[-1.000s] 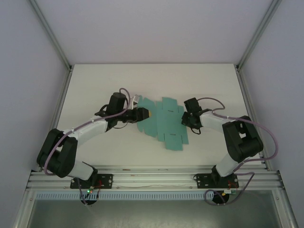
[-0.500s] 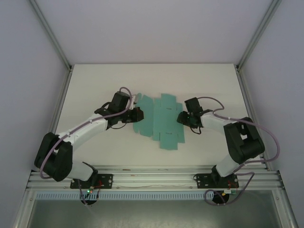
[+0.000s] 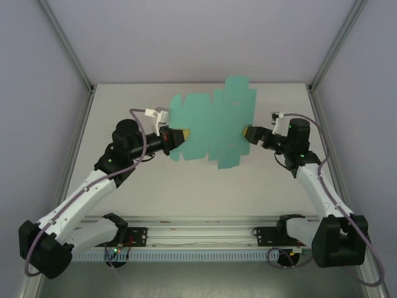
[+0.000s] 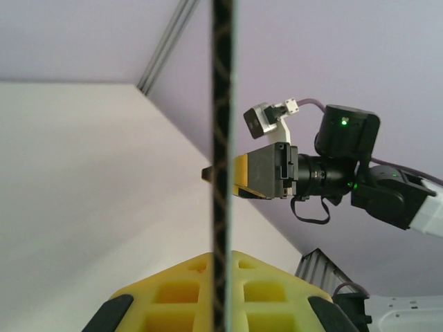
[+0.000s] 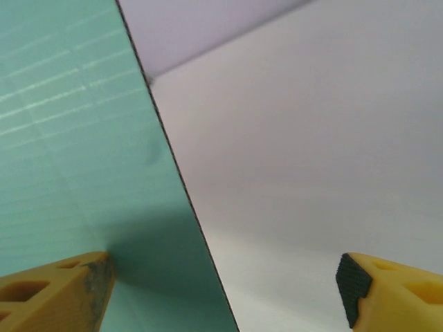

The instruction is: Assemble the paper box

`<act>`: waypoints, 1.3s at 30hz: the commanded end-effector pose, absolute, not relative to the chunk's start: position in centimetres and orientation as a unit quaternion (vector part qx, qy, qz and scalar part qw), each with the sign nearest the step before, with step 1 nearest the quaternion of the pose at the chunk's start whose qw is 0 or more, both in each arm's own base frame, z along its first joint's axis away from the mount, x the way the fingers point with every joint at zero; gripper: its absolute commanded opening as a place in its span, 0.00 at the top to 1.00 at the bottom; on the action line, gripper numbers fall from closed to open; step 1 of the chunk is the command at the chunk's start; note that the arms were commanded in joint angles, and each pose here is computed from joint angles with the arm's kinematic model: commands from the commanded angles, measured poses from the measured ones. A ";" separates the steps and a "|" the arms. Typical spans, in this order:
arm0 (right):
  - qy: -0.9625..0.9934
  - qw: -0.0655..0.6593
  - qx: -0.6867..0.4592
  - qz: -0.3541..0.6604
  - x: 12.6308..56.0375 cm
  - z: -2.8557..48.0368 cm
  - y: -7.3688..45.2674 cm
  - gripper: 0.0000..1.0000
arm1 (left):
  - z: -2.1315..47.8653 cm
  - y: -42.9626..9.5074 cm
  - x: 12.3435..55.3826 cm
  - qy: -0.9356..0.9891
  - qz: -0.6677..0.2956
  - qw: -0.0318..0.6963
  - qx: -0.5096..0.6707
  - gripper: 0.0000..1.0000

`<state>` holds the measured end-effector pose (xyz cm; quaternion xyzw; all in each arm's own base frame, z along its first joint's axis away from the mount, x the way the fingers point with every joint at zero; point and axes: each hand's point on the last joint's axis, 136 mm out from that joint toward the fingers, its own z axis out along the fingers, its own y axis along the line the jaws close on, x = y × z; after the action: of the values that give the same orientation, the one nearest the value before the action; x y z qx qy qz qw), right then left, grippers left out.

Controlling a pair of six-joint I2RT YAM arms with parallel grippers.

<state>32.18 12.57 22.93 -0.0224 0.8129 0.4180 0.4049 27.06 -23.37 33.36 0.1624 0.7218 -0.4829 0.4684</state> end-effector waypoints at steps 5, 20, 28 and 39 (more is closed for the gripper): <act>0.748 0.424 -0.144 0.490 27.9 28.5 14.8 0.33 | 34.6 -22.7 24.8 0.686 -0.491 0.499 0.197 1.00; 0.732 0.459 -0.171 0.474 26.3 30.0 14.6 1.00 | 33.1 -21.4 25.4 0.702 -0.462 0.516 0.165 1.00; 0.801 0.487 -0.088 0.338 29.5 27.6 11.5 1.00 | 31.1 -21.1 26.6 0.718 -0.454 0.511 0.134 1.00; 0.875 0.394 -0.184 0.212 29.7 19.4 12.5 1.00 | 19.6 -14.7 29.9 0.852 -0.265 0.448 -0.048 0.00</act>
<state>30.05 13.01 21.94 -0.1366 0.8534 0.2696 0.4248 29.29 -18.03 23.25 0.0241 0.8117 -0.3530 0.4647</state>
